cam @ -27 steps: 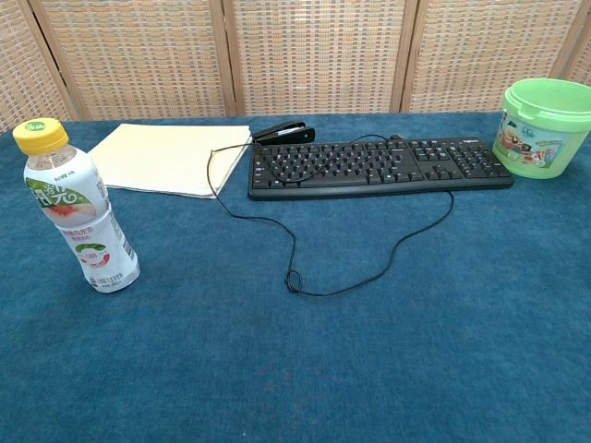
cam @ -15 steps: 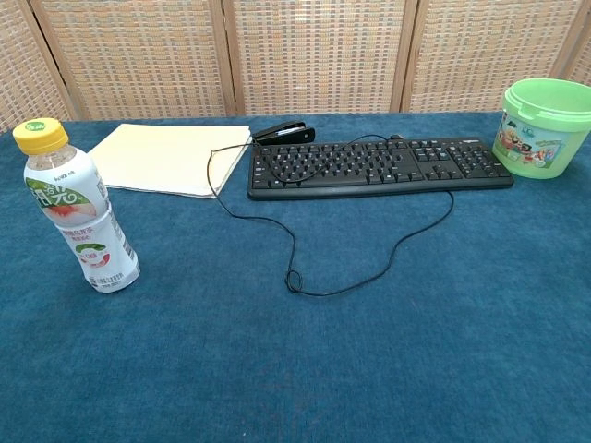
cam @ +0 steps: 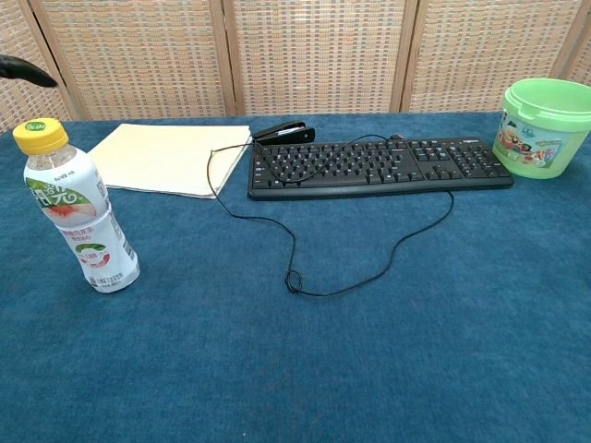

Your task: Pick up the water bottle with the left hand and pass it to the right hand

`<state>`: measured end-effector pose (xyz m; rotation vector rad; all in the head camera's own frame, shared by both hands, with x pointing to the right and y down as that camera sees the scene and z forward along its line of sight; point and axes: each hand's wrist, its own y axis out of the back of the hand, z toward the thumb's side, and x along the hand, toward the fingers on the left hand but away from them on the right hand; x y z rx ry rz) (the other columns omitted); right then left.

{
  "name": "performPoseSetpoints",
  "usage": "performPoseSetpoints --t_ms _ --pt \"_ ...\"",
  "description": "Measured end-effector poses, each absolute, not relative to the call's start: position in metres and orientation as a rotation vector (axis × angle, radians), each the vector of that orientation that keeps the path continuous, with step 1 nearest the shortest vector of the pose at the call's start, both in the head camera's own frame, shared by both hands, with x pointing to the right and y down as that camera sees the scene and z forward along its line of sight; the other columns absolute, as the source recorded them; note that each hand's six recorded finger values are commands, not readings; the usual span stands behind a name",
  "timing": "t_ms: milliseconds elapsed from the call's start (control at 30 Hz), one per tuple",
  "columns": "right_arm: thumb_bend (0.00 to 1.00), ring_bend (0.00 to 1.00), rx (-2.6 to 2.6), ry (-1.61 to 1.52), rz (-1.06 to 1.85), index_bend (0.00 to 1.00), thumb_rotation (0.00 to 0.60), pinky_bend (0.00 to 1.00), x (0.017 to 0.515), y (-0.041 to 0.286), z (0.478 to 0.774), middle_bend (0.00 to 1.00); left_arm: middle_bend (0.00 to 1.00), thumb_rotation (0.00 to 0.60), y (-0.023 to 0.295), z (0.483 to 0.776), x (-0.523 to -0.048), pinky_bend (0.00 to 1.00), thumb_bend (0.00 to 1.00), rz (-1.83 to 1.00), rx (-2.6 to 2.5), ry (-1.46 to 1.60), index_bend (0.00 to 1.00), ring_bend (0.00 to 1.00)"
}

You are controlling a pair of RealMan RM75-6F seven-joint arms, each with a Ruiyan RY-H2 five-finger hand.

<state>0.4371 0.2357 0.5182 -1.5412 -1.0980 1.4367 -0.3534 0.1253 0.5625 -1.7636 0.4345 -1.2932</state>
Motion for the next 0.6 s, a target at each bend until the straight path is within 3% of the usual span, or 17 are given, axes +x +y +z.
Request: performPoseSetpoints --t_ms 267,400,500,600 --pt "0.00 0.00 -1.551 -1.098 1.445 0.04 0.600 0.00 0.437 0.237 0.521 0.00 0.00 0.600 0.112 0.588 -0.332 0.10 0.00 -1.268 -1.813 0.375 0.00 0.01" --pt "0.00 0.00 -1.550 -1.104 1.453 0.04 0.600 0.00 0.439 0.236 0.523 0.00 0.01 0.600 0.111 0.597 -0.325 0.21 0.00 -1.263 -1.859 0.371 0.00 0.13" --pt "0.00 0.00 -1.543 -1.115 1.459 0.04 0.600 0.00 0.441 0.235 0.523 0.00 0.12 0.600 0.105 0.602 -0.322 0.31 0.00 -1.258 -1.867 0.386 0.05 0.24" --pt "0.00 0.00 -1.536 -1.121 1.459 0.04 0.600 0.00 0.441 0.235 0.523 0.00 0.30 0.600 0.098 0.604 -0.318 0.44 0.00 -1.248 -1.870 0.391 0.23 0.36"
